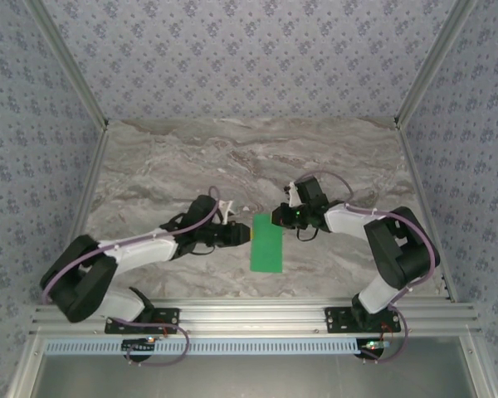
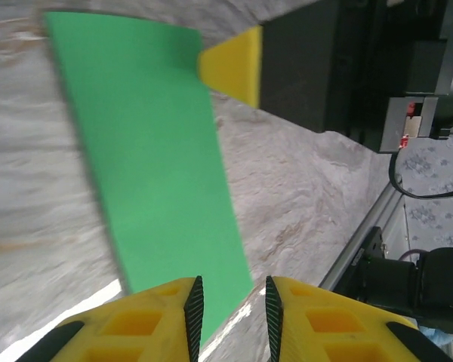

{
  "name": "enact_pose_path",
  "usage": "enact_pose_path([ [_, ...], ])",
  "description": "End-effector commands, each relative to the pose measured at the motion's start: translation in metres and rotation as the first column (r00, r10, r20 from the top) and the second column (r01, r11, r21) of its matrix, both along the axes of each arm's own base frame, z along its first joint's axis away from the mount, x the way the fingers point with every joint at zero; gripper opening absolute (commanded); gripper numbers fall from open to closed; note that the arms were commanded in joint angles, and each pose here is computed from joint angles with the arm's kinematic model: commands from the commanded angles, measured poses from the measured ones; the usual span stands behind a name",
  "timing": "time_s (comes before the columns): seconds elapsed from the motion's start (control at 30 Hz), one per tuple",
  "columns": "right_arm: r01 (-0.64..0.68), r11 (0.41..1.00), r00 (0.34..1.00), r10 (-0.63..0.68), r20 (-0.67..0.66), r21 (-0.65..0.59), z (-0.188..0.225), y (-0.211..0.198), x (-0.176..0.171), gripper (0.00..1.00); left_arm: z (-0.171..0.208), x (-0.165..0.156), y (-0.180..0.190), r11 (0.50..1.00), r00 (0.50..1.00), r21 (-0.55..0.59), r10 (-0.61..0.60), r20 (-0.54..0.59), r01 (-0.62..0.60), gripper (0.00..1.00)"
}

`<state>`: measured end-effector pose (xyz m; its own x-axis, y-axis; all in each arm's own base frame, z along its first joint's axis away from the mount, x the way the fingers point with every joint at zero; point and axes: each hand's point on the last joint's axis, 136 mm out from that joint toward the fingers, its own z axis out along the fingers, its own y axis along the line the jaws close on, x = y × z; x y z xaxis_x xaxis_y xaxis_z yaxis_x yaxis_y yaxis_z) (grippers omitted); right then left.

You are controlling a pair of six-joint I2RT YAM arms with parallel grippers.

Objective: Fold a paper plane with a square sheet of paper (fold left side to right side)
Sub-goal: Hold the square sheet of paper at the center of the table.

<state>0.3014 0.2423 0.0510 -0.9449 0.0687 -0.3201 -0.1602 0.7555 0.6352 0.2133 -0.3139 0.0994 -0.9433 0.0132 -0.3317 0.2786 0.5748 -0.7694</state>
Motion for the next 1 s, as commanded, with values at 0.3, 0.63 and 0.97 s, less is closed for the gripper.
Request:
enact_pose_path([
  [0.3,-0.023,0.997,1.000,0.021,-0.021,-0.076,0.027,-0.023,-0.037,0.06,-0.027,0.003,-0.064,0.995,0.995,-0.002,-0.098,-0.009,0.098,0.27],
  [0.63,-0.098,0.995,0.983,0.101,-0.153,0.028,0.009,-0.006,-0.109,0.03,-0.052,0.007,-0.065,0.997,0.996,0.034,-0.073,-0.052,0.075,0.26],
  [0.97,-0.128,0.987,0.953,0.094,-0.288,-0.101,-0.043,-0.010,-0.136,0.02,-0.058,0.010,-0.063,0.997,0.997,0.053,-0.052,-0.062,0.055,0.26],
])
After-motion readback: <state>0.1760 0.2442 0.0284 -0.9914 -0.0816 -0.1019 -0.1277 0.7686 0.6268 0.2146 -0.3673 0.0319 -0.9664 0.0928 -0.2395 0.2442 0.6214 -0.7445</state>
